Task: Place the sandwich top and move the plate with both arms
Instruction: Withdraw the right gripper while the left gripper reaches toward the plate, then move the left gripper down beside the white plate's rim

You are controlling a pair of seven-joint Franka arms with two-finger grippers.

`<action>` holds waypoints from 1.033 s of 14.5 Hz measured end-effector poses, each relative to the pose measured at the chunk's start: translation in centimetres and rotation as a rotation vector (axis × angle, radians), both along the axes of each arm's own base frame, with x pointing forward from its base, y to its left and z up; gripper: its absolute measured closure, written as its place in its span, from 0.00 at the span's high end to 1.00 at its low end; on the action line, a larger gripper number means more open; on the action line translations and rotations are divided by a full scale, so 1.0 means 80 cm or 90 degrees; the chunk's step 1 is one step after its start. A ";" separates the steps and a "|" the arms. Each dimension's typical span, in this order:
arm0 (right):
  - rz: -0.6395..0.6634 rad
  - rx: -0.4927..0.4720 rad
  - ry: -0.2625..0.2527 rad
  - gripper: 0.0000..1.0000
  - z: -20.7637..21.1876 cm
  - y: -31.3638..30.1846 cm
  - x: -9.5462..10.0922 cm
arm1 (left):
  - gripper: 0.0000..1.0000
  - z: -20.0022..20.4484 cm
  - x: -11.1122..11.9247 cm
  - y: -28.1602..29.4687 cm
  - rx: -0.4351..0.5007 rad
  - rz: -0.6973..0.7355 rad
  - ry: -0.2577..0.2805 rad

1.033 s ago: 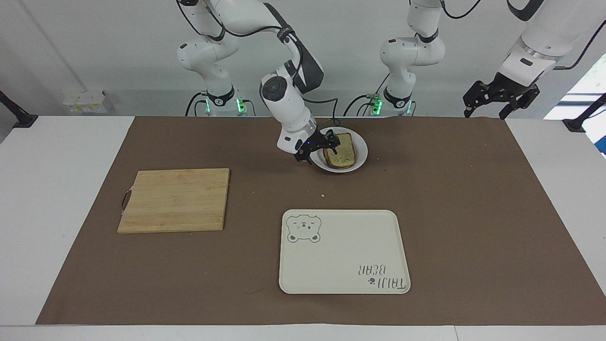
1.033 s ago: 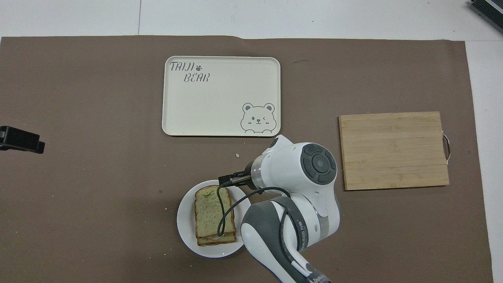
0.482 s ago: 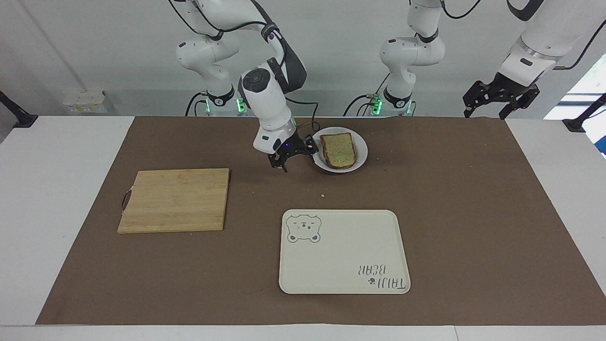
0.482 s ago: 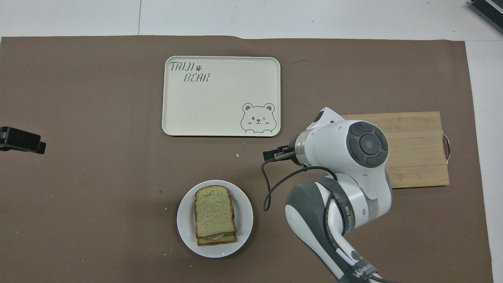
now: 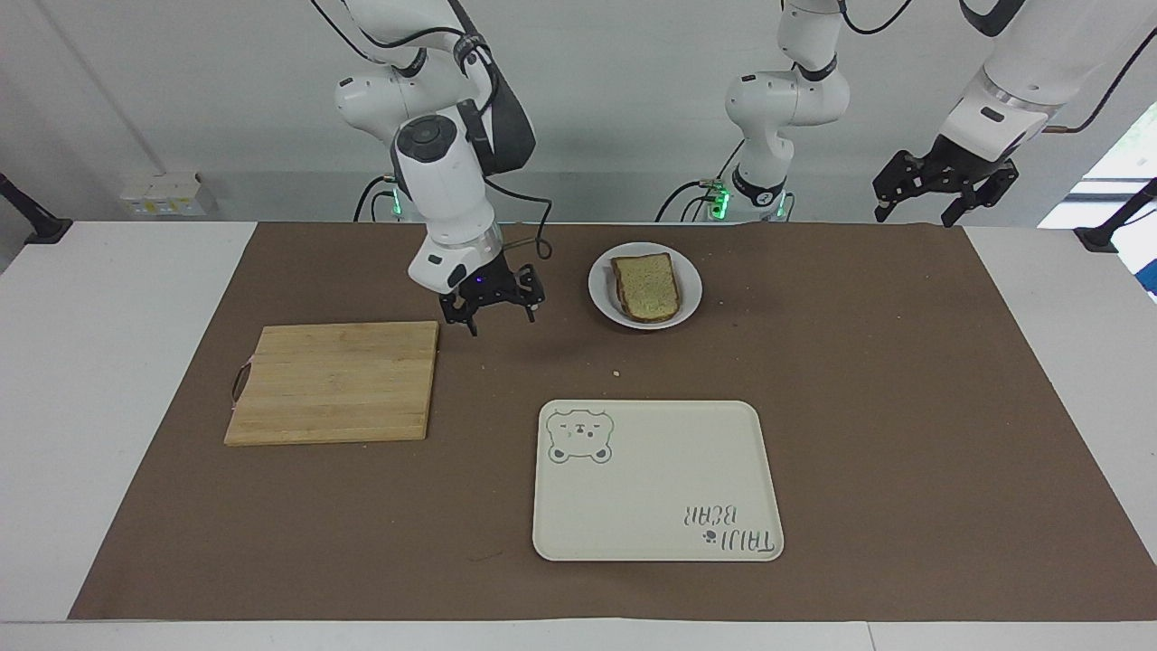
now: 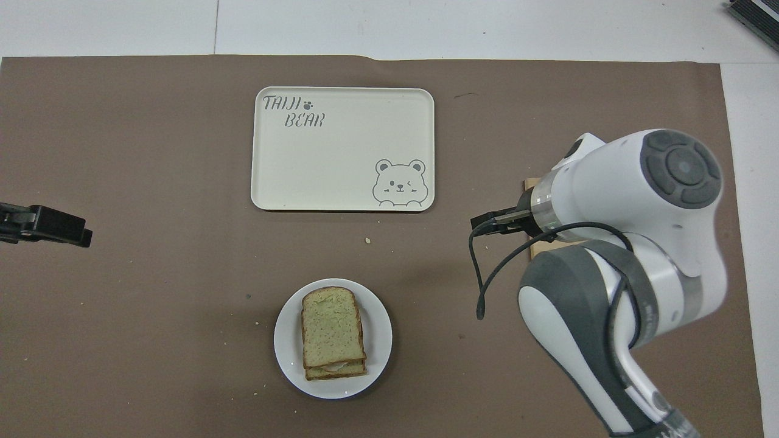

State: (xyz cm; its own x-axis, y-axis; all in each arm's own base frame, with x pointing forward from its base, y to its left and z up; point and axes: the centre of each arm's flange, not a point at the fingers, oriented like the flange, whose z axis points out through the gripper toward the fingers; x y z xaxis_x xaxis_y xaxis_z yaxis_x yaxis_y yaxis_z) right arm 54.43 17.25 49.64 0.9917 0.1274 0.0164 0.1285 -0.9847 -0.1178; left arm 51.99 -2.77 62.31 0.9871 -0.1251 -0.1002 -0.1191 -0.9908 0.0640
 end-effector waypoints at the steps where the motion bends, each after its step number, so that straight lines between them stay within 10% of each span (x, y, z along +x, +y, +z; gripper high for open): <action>1: -0.011 -0.001 0.007 1.00 0.013 -0.017 -0.003 | 1.00 -0.006 0.000 -0.003 -0.011 0.000 0.004; 15: -0.137 -0.026 0.011 1.00 0.133 -0.208 -0.030 | 1.00 -0.173 -0.004 -0.048 -0.253 -0.038 -0.032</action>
